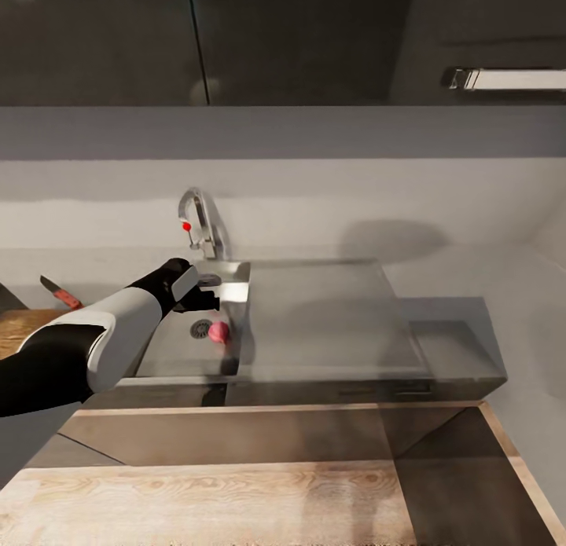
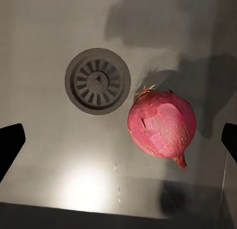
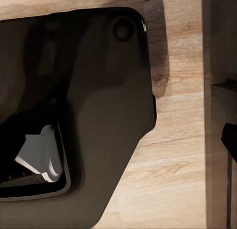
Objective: In the kitchen, take the Vidalia onion out of the sink, dice it on the chopping board with the paring knife, put the diced onion into the bowl on the countertop, then place both the paring knife and the chopping board into the sink.
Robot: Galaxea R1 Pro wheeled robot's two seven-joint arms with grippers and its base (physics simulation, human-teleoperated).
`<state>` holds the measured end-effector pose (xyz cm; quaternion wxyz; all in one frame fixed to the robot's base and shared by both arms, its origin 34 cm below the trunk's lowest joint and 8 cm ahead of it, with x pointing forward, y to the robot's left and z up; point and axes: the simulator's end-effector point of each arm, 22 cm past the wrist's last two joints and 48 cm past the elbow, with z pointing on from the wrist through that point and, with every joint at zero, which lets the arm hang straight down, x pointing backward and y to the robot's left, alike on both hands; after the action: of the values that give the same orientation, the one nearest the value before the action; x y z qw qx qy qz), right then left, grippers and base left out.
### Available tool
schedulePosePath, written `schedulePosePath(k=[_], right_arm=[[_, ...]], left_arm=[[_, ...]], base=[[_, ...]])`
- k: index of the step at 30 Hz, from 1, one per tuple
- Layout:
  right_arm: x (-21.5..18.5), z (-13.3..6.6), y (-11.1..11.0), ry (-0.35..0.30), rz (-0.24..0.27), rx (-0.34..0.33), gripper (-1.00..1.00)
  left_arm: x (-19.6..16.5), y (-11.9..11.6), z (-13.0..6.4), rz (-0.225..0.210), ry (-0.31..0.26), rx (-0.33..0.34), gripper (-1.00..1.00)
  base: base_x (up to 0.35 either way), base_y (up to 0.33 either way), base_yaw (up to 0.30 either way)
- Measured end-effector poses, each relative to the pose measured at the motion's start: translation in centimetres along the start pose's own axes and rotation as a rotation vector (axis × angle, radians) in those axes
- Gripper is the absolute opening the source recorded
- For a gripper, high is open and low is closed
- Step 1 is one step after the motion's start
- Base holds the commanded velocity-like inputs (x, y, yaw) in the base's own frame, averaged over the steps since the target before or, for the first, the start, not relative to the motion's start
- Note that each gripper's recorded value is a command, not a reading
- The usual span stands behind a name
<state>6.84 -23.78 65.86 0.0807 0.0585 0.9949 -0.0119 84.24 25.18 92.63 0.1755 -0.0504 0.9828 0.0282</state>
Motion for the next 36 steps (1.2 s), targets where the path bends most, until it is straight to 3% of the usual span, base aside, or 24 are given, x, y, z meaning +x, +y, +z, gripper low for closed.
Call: schedulePosePath(k=[36], right_arm=[[1.9, -0.6, -0.2, 0.058, -0.002, 0.006, 1.00]], left_arm=[[2.1, -0.9, 3.7, 0.012, 0.059, 0.003, 1.00]], base=[[0.026, -0.017, 0.000]])
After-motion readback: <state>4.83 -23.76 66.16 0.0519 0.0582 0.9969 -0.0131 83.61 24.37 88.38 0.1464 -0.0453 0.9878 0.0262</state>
